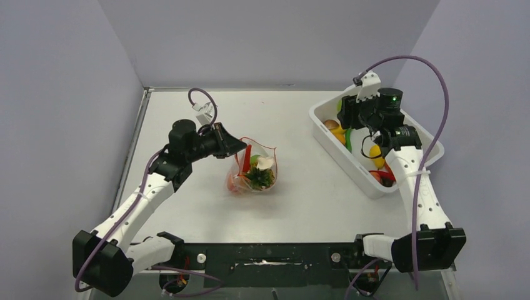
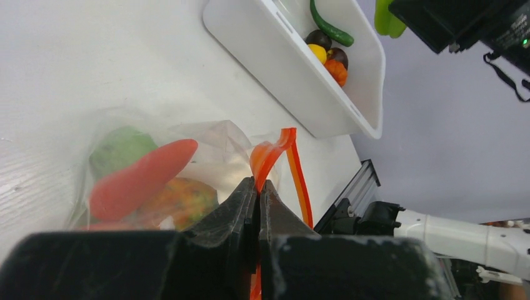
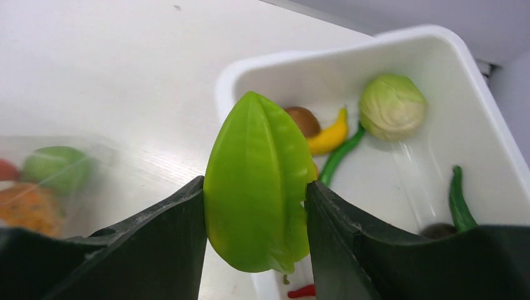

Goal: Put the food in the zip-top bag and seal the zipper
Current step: Pick up the fake fruit from the bin, then place the fake fruit in the zipper food storage bag.

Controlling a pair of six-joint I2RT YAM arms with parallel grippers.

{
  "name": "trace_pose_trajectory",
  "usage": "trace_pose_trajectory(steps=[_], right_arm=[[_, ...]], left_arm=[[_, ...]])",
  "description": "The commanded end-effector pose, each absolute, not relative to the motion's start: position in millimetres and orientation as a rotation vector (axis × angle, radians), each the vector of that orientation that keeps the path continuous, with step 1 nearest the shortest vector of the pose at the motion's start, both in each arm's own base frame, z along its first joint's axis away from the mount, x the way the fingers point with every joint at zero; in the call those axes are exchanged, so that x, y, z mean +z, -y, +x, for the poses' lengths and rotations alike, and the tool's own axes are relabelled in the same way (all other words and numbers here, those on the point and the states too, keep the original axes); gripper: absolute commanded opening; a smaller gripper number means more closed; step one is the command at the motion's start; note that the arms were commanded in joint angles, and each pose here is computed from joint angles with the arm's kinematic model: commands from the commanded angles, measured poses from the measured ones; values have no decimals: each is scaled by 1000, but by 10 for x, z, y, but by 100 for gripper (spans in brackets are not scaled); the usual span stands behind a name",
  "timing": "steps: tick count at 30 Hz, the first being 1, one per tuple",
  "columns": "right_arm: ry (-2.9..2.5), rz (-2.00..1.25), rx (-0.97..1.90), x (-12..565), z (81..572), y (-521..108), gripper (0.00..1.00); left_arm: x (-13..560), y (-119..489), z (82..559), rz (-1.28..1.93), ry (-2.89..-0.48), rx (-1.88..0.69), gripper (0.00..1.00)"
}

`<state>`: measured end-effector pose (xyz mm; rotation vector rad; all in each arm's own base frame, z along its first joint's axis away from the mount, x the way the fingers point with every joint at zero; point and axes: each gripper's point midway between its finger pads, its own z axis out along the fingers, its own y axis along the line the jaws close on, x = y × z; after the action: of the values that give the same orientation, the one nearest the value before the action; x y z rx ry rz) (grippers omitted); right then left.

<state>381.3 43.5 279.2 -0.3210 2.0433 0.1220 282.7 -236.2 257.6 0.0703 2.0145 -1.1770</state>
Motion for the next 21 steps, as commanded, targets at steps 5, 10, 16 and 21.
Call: trace_pose_trajectory(steps=[5,10,16,21], right_arm=[[-1761,-570,450,3165,3367,-1448,45],[-1627,-723,607,3219,3005,-1971,45],[-1480,-936,671,3159,2683,-2529,46],[-1294,-1172,610,3027,2465,-2905,49]], left_arm=[[2851,2444,2988,-4,-1893,-1276,0],[2652,2411,3015,-45,-1929,-1245,0],[2624,2432,3025,-35,-1938,-1250,0],[2637,2443,3019,-15,-1957,-1244,0]])
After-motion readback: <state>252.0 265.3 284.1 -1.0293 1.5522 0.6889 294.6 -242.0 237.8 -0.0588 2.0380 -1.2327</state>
